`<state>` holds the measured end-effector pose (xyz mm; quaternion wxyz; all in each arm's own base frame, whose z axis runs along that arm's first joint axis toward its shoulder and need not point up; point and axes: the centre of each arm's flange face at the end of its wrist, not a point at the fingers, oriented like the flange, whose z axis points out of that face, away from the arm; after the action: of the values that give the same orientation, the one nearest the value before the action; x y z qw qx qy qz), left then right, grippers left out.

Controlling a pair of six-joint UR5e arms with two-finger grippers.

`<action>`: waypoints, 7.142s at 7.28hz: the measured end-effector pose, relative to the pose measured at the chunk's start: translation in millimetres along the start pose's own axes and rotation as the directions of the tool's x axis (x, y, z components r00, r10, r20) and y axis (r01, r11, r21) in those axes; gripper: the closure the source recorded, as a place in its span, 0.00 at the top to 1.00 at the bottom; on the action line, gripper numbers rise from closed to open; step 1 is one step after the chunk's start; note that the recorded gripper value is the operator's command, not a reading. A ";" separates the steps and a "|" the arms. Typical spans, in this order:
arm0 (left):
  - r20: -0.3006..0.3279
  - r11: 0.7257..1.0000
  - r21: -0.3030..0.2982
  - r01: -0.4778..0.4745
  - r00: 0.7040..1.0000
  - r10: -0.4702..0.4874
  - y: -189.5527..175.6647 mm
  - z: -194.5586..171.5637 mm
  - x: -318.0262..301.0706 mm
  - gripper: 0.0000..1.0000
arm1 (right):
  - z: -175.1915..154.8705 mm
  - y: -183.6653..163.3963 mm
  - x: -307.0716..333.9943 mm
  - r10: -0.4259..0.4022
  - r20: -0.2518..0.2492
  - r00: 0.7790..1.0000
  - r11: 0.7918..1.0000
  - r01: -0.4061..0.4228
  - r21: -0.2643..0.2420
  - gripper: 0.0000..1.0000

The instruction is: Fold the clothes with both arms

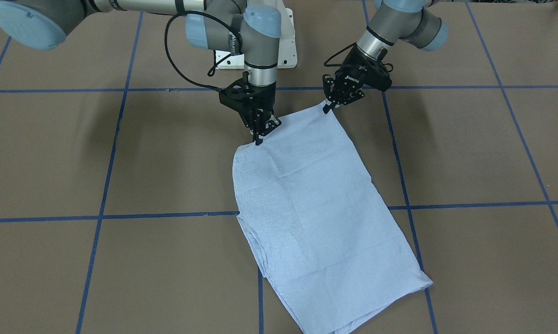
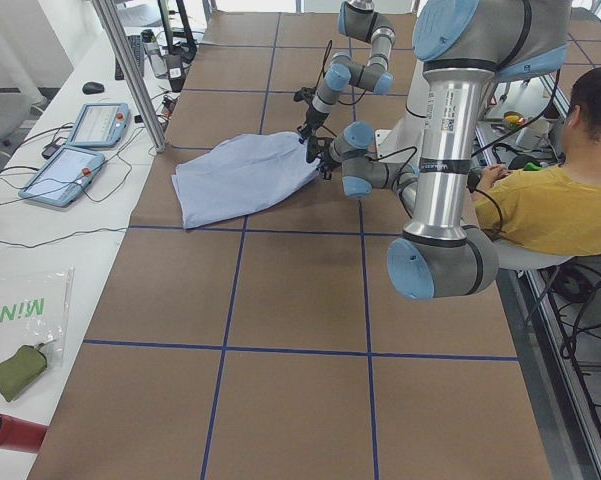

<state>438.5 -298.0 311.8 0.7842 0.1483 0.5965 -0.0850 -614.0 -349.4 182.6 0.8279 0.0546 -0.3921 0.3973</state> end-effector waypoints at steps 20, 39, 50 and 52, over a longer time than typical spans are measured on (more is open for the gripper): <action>0.054 0.998 0.066 -0.009 0.999 0.005 -74.2 -41.1 96.8 0.00 | -83.1 -65.3 -34.9 -0.203 0.056 0.978 0.971 0.194 0.142 0.00; 0.268 0.968 -0.017 -0.250 0.932 0.245 -174.2 54.2 1.4 1.00 | 18.5 -131.4 -114.5 -0.485 0.022 0.874 0.874 0.484 0.039 1.00; 0.564 0.979 0.064 -0.193 0.817 0.124 -217.4 155.3 -3.6 1.00 | 9.4 -245.5 -65.4 -0.554 0.022 0.832 0.832 0.555 0.000 1.00; 0.553 0.972 0.080 -0.221 0.821 0.141 -251.9 138.7 -3.4 1.00 | 9.9 -243.0 -64.9 -0.555 0.023 0.831 0.831 0.556 -0.002 1.00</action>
<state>485.6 -581.7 315.9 0.9129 0.2289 0.3255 -0.0905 -474.2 -558.1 198.1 0.9036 0.1670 -0.3698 0.1377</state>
